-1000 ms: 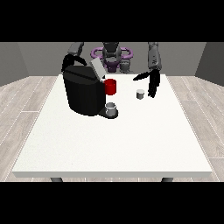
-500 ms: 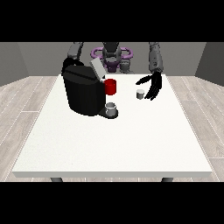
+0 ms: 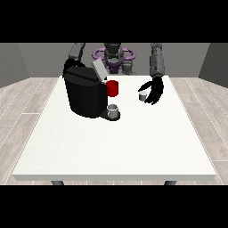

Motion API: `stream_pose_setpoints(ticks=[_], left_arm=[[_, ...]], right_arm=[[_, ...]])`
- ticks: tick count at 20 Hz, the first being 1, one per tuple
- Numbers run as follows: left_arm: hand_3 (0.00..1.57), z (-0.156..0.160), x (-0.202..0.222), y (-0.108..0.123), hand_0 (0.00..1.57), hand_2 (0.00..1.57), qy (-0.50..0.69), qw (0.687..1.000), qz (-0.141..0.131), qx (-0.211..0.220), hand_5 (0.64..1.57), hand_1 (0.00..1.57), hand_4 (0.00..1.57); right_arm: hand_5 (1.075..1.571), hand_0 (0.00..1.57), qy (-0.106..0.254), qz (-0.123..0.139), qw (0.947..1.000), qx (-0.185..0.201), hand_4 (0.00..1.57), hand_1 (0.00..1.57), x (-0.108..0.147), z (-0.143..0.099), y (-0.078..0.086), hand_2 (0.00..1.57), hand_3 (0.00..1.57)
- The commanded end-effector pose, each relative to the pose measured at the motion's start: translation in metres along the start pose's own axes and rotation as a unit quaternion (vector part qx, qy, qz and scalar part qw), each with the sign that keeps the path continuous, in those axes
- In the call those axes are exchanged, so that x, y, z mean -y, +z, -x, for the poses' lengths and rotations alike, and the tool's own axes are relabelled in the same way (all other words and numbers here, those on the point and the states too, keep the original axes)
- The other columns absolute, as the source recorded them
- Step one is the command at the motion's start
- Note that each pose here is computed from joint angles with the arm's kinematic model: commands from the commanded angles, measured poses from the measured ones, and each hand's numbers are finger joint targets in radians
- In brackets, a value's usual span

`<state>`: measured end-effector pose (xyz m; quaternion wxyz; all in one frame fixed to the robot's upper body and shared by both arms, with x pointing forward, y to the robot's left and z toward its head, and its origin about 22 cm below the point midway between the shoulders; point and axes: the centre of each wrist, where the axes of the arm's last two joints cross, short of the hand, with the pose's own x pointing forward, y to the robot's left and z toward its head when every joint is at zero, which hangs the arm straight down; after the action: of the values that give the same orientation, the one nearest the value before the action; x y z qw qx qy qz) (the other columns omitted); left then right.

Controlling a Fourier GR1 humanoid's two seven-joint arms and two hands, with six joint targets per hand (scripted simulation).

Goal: Insert the coffee pod into the coffee machine and close the lid

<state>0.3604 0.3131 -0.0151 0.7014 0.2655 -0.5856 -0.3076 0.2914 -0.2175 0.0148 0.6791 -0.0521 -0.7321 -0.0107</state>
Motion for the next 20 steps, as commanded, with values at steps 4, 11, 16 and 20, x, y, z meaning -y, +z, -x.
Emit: stream_pose_setpoints(ticks=[4, 11, 16, 20], left_arm=[[0.74, -0.002, 0.013, -0.005, 0.84, 0.97, -0.019, 1.0, -0.022, 0.009, 1.571, 0.84, 0.39], [0.78, 0.013, -0.009, -0.004, 0.9, 1.01, -0.096, 0.995, -0.029, 0.013, 1.571, 0.9, 0.31], [1.31, 0.001, -0.013, -0.013, 1.23, 1.36, -0.092, 0.994, -0.053, 0.035, 1.571, 1.23, 0.47], [1.41, -0.014, 0.005, -0.013, 1.47, 1.47, -0.082, 0.993, -0.005, 0.088, 1.571, 1.47, 0.61]], right_arm=[[1.571, 0.0, 0.009, 0.003, 0.9999, -0.008, 0.49, 0.0, -0.01, -0.003, 0.002, 0.0, 0.0], [1.571, 0.0, -0.021, -0.01, 0.9996, 0.019, 0.51, 0.0, 0.002, -0.017, -0.011, 0.0, 0.0], [1.571, 0.0, -0.023, -0.005, 0.9996, 0.017, 0.49, 0.0, 0.007, 0.003, 0.0, 0.0, 0.0], [1.571, 0.0, -0.023, 0.015, 0.9989, -0.039, 0.4, 0.0, 0.008, 0.019, 0.005, 0.0, 0.0]])
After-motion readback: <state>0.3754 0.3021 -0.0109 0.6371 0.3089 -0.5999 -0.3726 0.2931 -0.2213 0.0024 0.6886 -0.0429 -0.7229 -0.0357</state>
